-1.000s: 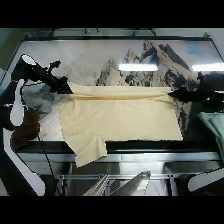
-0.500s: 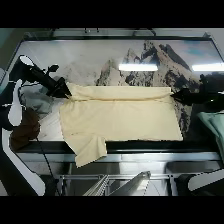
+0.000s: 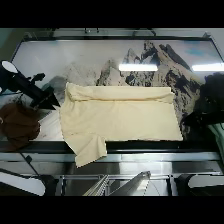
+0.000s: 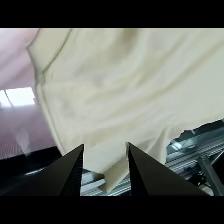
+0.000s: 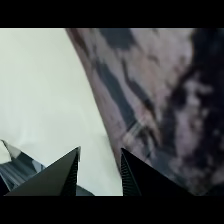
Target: Fold the shirts.
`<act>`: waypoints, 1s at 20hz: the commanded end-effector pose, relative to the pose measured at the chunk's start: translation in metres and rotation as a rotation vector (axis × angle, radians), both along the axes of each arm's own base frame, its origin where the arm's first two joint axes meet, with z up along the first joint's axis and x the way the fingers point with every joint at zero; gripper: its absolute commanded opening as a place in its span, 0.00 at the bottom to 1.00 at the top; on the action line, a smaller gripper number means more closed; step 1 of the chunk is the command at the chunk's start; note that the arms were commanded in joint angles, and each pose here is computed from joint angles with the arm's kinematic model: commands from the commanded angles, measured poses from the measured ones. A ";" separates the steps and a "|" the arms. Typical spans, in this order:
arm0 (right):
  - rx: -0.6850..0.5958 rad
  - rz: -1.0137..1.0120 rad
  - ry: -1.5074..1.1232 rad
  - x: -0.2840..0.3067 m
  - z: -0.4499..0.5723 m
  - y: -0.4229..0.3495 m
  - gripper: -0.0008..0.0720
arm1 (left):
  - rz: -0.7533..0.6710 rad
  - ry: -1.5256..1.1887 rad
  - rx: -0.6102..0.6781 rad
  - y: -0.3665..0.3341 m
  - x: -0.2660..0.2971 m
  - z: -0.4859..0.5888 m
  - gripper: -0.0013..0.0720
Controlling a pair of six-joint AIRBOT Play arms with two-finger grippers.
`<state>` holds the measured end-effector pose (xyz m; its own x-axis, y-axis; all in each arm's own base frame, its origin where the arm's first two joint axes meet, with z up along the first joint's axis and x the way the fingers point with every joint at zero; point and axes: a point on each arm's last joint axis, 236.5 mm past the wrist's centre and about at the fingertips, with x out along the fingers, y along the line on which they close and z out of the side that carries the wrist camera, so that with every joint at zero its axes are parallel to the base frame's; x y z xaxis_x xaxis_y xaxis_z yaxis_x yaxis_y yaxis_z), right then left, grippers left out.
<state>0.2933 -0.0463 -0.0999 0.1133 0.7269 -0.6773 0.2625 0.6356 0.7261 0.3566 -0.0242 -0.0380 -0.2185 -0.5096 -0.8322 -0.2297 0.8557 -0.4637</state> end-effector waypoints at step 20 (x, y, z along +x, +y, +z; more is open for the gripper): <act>-0.010 0.030 0.007 -0.019 -0.034 0.075 0.03 | 0.352 -0.045 -0.176 -0.092 -0.164 -0.075 0.42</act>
<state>0.2579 0.0373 -0.1254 0.0161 0.7600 -0.6497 0.2398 0.6278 0.7405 0.1720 -0.0977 -0.1057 -0.1130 -0.6188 -0.7774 -0.4297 0.7359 -0.5234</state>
